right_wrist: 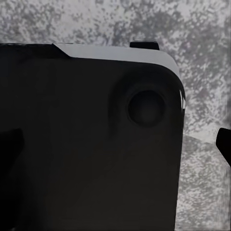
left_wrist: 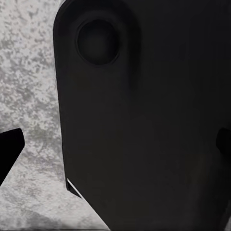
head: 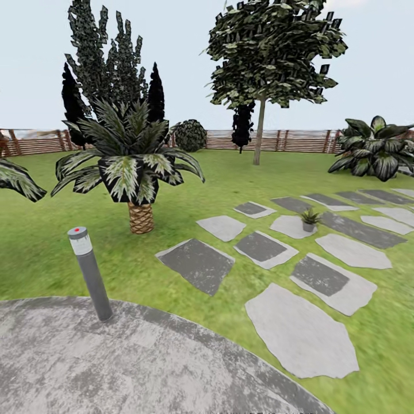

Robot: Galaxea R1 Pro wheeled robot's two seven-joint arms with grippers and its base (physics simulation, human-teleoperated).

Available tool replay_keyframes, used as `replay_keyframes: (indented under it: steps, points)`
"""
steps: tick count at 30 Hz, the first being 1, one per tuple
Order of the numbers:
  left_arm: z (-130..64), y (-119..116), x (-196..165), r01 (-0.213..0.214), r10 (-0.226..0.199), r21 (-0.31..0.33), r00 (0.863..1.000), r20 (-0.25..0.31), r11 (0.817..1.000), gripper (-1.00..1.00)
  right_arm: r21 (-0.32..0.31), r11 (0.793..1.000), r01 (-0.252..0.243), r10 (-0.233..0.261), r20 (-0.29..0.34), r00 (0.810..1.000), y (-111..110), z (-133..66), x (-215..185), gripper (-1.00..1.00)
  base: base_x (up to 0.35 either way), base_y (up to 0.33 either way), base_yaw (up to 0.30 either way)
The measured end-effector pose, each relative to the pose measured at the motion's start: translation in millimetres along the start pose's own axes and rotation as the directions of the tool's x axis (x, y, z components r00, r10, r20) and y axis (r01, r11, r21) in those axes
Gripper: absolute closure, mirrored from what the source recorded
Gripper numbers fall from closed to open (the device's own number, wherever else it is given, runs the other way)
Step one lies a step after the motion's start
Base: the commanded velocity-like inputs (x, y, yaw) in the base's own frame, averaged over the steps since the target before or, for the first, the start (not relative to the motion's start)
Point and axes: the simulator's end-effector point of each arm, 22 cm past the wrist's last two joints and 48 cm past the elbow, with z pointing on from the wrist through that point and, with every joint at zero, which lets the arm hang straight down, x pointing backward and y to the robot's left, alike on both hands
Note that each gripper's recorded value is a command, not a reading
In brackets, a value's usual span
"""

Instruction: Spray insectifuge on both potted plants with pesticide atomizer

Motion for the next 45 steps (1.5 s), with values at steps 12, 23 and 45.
replay_keyframes:
  steps: [12,23,45]
  points:
    - [0.0,0.2,4.0,0.0,0.0,-0.001,1.0,-0.01,1.0,-1.0,0.0,1.0,0.0,0.0,-0.01,1.0,0.2,0.1,4.0,-1.0,-0.213,-0.198,0.259]
    - [-0.1,0.3,7.7,0.0,0.0,-0.001,1.0,-0.02,1.0,-1.0,0.0,1.0,-0.001,0.001,-0.019,1.0,0.2,0.0,7.7,-1.0,-0.151,-0.24,0.259]
    - [-0.4,-0.8,-6.1,0.003,-0.003,0.004,0.999,0.049,1.0,-1.0,0.0,1.0,-0.001,0.001,-0.025,1.0,0.3,0.0,10.0,-1.0,-0.002,-0.204,0.276]
